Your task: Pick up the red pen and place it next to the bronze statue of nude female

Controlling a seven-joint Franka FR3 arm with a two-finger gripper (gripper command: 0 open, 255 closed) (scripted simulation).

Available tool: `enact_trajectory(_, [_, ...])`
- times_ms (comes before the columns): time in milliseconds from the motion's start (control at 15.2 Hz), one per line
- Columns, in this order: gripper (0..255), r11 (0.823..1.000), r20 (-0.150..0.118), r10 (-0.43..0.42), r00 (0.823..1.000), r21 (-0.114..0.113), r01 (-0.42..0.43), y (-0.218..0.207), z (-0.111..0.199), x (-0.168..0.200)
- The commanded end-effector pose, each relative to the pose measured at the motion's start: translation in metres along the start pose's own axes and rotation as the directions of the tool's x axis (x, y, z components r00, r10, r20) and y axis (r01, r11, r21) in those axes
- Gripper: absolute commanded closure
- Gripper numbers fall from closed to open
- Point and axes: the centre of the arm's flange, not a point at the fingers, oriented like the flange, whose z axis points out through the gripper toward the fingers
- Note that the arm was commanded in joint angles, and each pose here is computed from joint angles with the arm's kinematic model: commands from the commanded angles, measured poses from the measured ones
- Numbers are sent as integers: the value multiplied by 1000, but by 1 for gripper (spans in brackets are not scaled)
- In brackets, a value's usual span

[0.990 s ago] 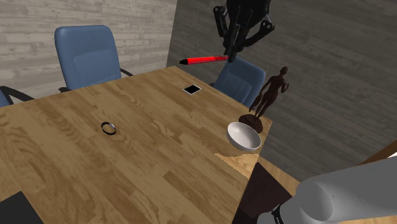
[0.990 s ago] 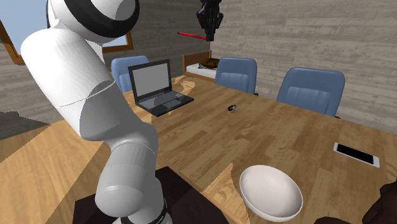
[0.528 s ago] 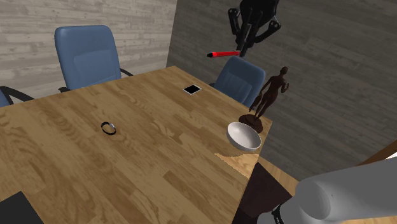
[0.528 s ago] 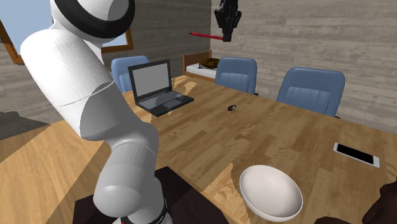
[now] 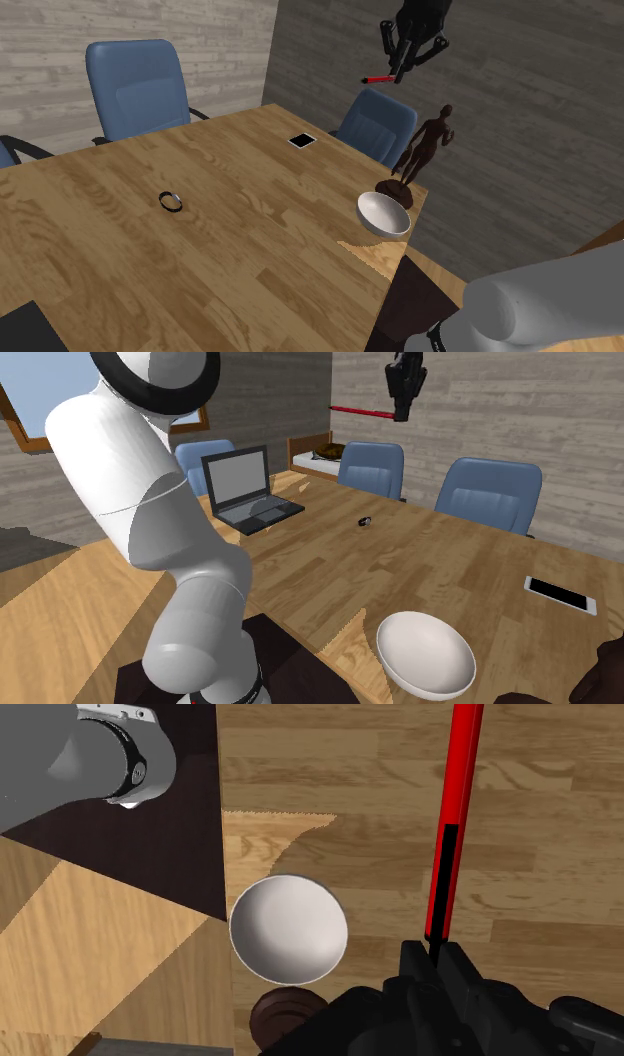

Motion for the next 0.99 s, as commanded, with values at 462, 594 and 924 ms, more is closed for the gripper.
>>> enact_trajectory(462, [255, 1000, -1, -1, 1000, 0, 1, 1, 4, 119])
enact_trajectory(594, [255, 1000, -1, -1, 1000, 0, 1, 1, 5, 146])
enact_trajectory(924, [255, 1000, -1, -1, 1000, 0, 1, 1, 8, 212])
